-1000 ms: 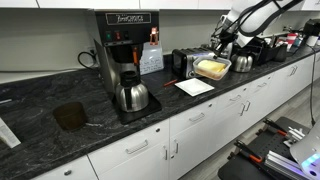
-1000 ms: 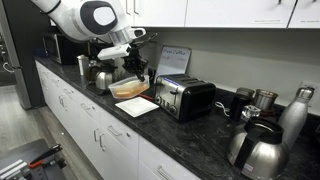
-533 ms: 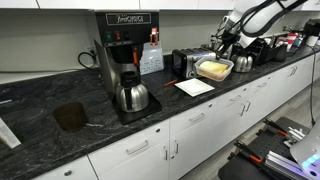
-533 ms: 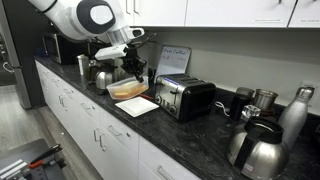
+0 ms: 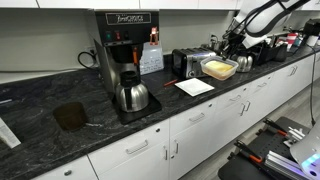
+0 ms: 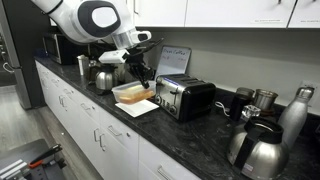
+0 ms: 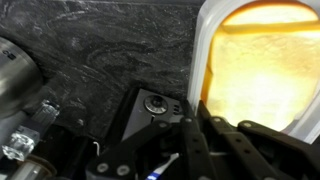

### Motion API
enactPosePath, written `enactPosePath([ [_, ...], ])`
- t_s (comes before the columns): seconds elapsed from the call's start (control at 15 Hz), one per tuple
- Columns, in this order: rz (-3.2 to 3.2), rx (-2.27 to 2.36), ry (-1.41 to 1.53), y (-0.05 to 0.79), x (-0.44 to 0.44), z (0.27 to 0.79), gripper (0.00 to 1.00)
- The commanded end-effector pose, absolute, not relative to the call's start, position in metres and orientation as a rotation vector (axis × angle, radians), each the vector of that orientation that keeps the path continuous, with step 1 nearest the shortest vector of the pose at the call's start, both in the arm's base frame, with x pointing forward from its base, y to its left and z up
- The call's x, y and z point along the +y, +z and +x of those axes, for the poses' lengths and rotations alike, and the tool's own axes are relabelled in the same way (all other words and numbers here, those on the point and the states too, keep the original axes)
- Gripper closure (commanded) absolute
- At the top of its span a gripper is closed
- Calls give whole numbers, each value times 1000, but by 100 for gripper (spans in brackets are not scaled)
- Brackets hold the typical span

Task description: Move the lunchbox containing bread to the right side of the countertop

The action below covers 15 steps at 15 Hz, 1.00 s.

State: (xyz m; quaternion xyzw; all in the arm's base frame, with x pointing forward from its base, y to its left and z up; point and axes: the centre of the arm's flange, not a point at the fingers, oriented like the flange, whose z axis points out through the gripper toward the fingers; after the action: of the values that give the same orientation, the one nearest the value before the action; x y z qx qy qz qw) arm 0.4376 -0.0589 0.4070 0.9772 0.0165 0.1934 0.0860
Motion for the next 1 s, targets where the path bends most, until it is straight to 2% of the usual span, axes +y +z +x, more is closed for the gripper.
enactPosePath([
  [0.0,2913,-220,603,401,-93,422,98],
  [0.27,2886,-433,581,390,-128,398,98],
  [0.33,2914,-375,530,389,-127,407,93],
  [0.8,2907,-419,542,389,-130,402,93],
  [0.87,2918,-490,540,390,-133,405,98],
  [0.93,2919,-577,534,390,-138,405,98],
])
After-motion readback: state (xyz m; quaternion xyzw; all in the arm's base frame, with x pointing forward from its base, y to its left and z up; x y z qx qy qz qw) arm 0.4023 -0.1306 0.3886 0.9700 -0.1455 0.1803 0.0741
